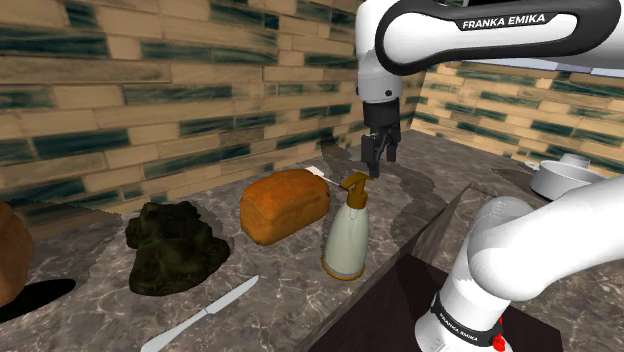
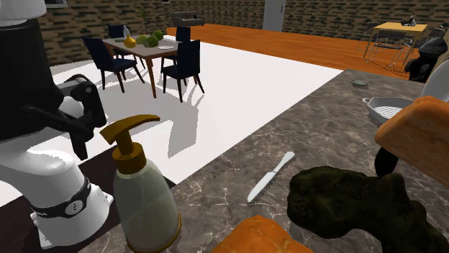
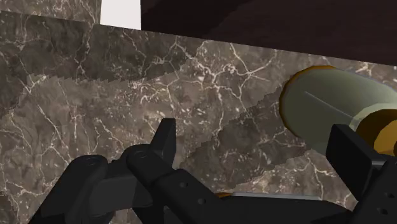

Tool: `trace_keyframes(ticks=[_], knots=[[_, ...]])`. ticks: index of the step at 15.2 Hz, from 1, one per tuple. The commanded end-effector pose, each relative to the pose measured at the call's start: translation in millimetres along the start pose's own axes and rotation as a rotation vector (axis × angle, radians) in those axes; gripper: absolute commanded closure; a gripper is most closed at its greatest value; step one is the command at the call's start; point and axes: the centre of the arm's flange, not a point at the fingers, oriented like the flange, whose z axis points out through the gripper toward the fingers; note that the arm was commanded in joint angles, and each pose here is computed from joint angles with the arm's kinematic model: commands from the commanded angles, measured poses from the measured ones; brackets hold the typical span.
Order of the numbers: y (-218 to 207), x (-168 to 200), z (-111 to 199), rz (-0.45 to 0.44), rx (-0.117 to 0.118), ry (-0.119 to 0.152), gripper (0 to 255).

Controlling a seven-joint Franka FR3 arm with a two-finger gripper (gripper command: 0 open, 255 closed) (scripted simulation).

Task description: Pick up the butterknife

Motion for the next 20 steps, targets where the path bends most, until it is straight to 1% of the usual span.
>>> trace_keyframes(ticks=[1, 11, 20], knots=[[0.0, 0.0, 0.0, 0.000, 0.000, 0.000, 0], [-74.9, 76.3, 42.5, -0.366, 0.015, 0.126, 0], [-163.1, 121.9, 72.8, -0.695, 0.029, 0.240, 0]])
